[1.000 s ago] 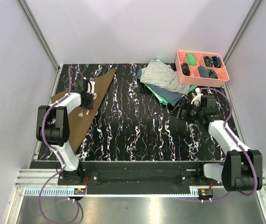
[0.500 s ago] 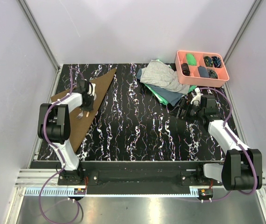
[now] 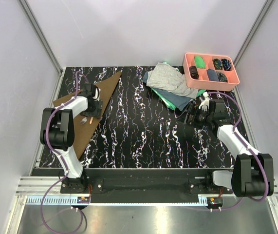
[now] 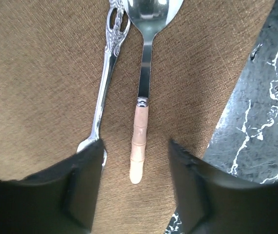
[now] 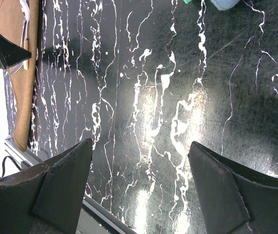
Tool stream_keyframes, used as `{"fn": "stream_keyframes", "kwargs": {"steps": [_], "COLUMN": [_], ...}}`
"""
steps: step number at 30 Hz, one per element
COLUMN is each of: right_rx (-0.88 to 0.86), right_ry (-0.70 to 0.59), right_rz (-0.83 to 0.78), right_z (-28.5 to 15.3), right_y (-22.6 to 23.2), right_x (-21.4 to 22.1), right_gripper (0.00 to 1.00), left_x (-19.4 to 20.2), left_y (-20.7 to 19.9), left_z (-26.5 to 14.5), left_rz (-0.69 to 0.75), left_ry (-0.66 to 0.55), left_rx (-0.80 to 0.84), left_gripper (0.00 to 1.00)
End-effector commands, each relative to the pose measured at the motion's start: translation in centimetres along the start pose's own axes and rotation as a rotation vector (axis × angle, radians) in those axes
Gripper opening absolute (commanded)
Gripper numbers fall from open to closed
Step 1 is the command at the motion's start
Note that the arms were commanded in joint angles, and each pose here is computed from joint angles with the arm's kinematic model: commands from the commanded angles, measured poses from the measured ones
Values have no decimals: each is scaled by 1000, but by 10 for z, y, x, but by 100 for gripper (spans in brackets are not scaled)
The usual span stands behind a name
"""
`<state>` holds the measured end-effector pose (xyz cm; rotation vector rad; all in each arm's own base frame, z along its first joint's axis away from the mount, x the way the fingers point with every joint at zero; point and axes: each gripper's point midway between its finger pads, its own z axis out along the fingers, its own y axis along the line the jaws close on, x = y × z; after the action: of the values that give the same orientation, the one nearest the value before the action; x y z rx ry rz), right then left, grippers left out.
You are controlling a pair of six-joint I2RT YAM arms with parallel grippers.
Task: Fold the napkin, place the utensils inside, and roll it up
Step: Place the utensil onto the napkin, then fold the napkin
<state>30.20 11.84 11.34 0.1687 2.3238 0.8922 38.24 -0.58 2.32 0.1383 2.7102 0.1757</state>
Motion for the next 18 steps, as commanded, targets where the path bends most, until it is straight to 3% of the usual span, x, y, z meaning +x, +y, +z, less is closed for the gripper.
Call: {"fn": "stream_keyframes", "kwargs": {"steps": [1,6,18], "right_rx": [-41,-41,-36], "right_ry": [-25,-20,-35], "right_rz": [-23,-18,-24], "right_z": [-1,0,-2], "right_y": [9,8,9], "right_x": [-11,-10,-11], "right_gripper": [88,88,88], "left_x": [-36,-44,-33], "left_y": [-2,-27,-43], "left_z": [-31,-46,-10], "left_rz": [0,65,91], "left_ry": [-113,-158,-94], "left_rx": [-37,-67,-56], "left_gripper": [70,75,50]}}
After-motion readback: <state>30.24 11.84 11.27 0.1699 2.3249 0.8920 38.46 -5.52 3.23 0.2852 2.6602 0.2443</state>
